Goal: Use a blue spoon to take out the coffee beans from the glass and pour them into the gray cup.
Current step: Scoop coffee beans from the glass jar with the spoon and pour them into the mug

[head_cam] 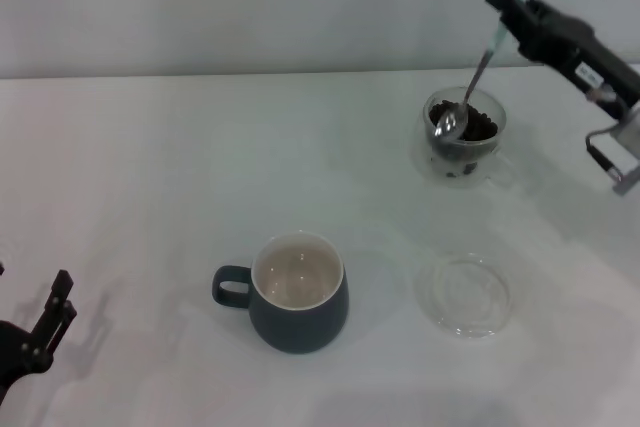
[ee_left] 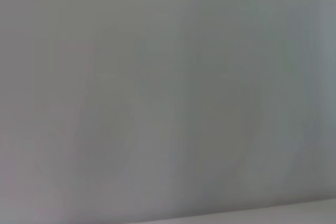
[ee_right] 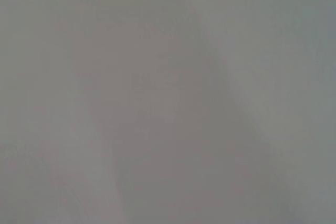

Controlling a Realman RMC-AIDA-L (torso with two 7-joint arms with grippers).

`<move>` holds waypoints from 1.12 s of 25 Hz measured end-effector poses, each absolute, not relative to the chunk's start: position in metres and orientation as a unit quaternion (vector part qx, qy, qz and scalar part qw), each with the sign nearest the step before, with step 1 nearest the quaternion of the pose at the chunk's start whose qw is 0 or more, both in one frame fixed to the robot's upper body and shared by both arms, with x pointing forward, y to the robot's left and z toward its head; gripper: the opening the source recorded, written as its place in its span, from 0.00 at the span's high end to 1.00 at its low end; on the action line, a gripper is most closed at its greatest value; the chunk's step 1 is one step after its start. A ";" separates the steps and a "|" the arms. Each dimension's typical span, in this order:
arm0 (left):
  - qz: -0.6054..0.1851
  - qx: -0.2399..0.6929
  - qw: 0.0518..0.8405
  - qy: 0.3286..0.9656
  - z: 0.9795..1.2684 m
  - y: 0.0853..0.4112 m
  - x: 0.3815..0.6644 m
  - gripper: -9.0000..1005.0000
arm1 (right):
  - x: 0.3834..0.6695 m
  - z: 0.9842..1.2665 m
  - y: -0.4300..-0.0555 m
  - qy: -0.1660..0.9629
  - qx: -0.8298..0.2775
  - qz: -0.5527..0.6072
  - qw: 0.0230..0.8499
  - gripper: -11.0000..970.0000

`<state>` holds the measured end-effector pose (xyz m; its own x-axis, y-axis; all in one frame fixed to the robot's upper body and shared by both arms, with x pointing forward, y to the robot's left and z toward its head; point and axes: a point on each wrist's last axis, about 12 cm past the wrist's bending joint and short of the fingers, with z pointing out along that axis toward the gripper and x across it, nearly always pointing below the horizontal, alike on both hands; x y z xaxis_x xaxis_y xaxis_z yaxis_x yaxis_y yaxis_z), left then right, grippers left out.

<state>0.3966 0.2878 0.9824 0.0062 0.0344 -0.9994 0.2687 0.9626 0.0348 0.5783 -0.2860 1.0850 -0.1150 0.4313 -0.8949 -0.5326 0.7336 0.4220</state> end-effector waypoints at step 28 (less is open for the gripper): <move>-0.085 0.112 0.693 0.707 0.981 0.286 0.404 0.24 | 0.606 1.070 -0.276 0.693 -0.118 0.163 0.692 0.83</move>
<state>0.4039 0.2855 0.9806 -0.0146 0.0412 -0.9990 0.2756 0.9606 0.0355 0.6063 -0.2759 1.0696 -0.0134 0.0623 -0.9980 -0.3899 0.9187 0.0626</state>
